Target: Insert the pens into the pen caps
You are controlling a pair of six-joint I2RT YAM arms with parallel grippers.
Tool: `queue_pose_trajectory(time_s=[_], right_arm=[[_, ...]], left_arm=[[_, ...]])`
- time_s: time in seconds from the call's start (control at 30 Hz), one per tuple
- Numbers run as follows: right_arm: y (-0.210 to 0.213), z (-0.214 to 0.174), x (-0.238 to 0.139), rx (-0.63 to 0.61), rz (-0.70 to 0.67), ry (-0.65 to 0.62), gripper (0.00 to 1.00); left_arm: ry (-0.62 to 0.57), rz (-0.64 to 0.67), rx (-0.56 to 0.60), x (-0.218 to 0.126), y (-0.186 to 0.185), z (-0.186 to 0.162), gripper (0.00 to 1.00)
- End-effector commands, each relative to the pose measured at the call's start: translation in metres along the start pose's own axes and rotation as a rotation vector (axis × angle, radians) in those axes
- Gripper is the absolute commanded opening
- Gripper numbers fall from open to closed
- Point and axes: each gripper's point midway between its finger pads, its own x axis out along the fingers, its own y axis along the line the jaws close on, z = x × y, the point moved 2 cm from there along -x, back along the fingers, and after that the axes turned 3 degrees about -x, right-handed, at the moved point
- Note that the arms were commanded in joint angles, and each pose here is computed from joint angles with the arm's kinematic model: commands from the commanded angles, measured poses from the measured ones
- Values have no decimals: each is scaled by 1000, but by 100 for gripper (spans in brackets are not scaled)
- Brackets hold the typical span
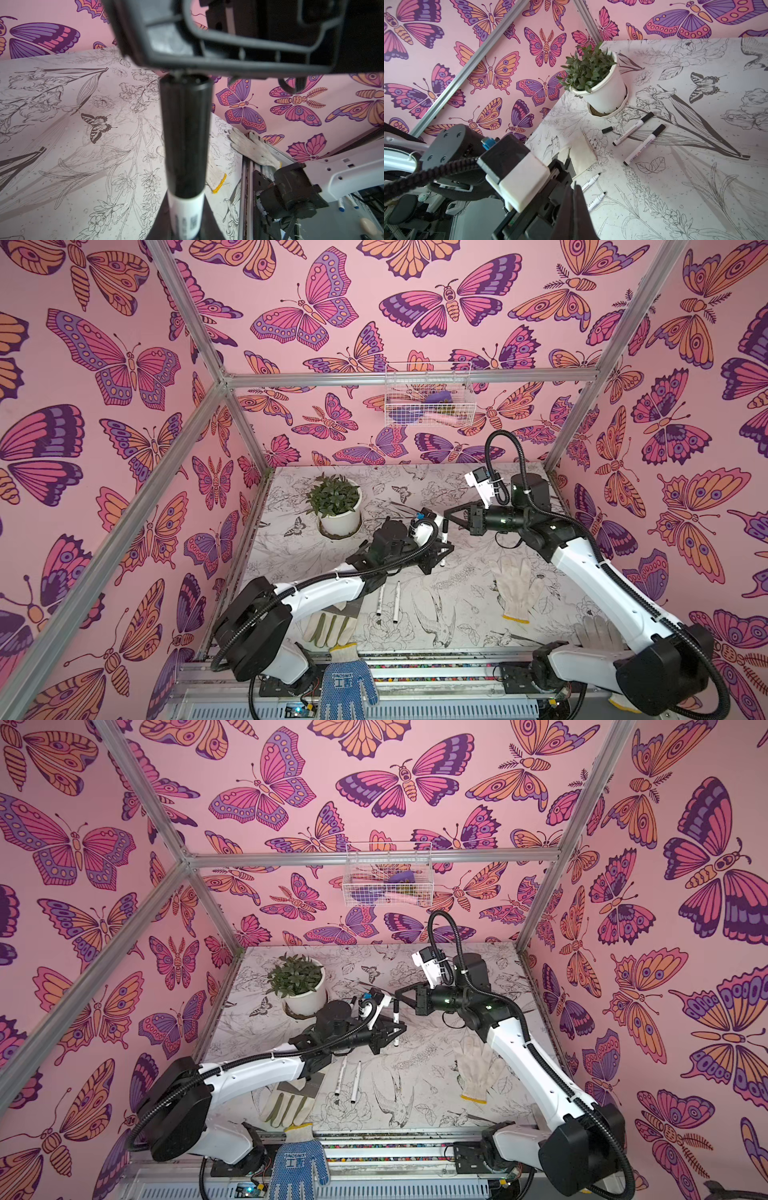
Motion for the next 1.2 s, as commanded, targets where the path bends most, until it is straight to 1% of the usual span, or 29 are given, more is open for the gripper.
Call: queue_pose_trajectory(time_s=[0.0,0.07,0.17,0.2,0.23,0.33,0.43,0.53,0.6,0.63,0.7,0.77,0.97,1.17], right_arm=[[-16,-14,-8,120,-71,31,2],[-11,1,-16,90,-67,-40,7],[-6,19,-28,66,-85,-119,22],[-5,22,-30,64,-89,-134,27],[-6,24,-32,68,-103,-144,29],[-12,25,-36,83,-131,-151,30],[-20,19,-35,105,-168,-130,31],[-37,12,-35,129,-254,-103,29],[-44,7,-33,138,-280,-76,28],[-46,5,-32,145,-287,-68,27],[-48,3,-28,150,-273,-52,26],[-49,2,-27,160,-270,-49,26],[-52,-3,-25,170,-273,-36,25],[-53,-9,-26,170,-278,-19,25]], left_arm=[[-300,-163,190,-39,-54,96,0],[-270,-158,179,-38,-50,89,0],[-236,-121,137,-36,-36,79,0],[-227,-101,121,-35,-29,75,0],[-218,-82,105,-35,-23,71,0],[-180,-7,48,-33,-1,56,0],[-109,129,-33,-36,32,36,0],[0,346,-155,-47,78,9,0],[100,510,-262,-59,112,-14,0],[147,570,-314,-65,125,-26,0],[257,675,-417,-75,150,-51,0],[315,727,-460,-80,166,-68,0],[460,808,-397,-70,199,-91,0],[531,854,-370,-59,225,-97,0]])
